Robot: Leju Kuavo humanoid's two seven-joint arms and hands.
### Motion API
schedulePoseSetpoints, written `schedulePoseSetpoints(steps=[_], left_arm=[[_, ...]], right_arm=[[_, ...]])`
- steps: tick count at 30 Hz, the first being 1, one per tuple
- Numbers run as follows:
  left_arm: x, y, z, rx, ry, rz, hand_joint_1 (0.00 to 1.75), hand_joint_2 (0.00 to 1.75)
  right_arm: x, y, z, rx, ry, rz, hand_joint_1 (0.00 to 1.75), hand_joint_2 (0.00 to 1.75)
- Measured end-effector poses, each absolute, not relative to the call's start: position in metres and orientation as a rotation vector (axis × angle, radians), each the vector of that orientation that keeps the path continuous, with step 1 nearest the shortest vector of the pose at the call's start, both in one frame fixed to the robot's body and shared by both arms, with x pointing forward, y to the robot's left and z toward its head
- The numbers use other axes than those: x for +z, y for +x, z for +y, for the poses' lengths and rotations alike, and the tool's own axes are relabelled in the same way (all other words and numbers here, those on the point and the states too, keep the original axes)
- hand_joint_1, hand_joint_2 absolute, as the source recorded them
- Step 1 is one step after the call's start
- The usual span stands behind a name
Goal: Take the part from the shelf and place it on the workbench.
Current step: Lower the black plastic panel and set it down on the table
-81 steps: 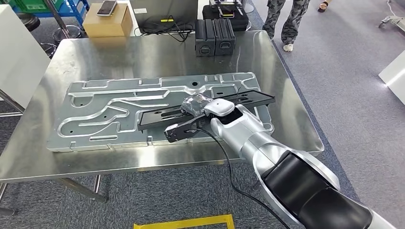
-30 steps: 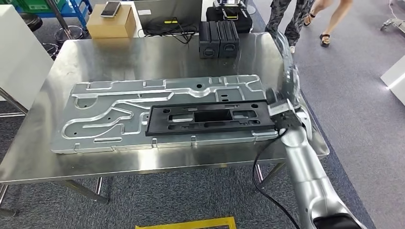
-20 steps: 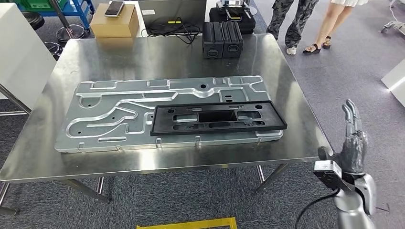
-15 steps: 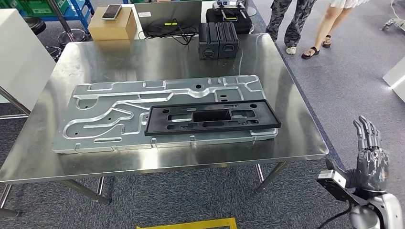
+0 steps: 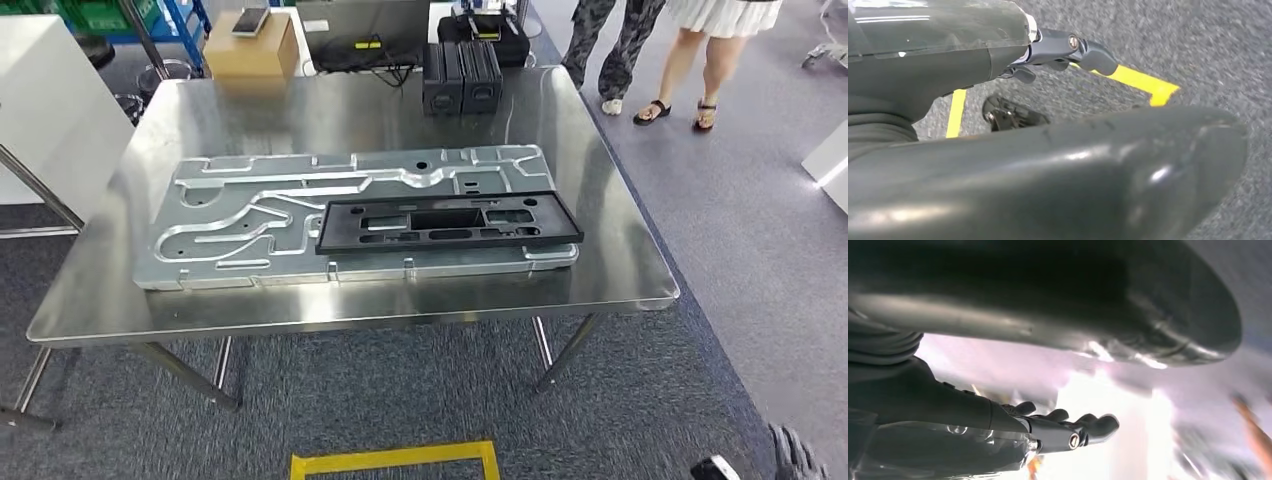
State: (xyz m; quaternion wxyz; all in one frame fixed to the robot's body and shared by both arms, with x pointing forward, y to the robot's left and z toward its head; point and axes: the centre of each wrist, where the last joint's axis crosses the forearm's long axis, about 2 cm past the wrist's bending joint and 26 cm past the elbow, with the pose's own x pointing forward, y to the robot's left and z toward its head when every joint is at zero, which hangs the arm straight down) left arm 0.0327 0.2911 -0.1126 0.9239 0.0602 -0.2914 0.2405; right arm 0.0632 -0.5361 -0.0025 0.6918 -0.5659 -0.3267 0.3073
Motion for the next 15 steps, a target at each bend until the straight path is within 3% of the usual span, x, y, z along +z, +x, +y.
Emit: schedulePoseSetpoints(steps=[8,15], left_arm=[[-0.113,0.032,0.289,0.484,0.120,-0.592,0.00,0.00],[-0.112,0.035,0.289,0.464,0.108,-0.605,0.00,0.00]], right_arm=[[-0.079,0.020,-0.465,0.274,-0.597,-0.368,0.00,0.00],[-0.101,0.024,-0.400,0.173,-0.274,-0.186,0.00,0.00]])
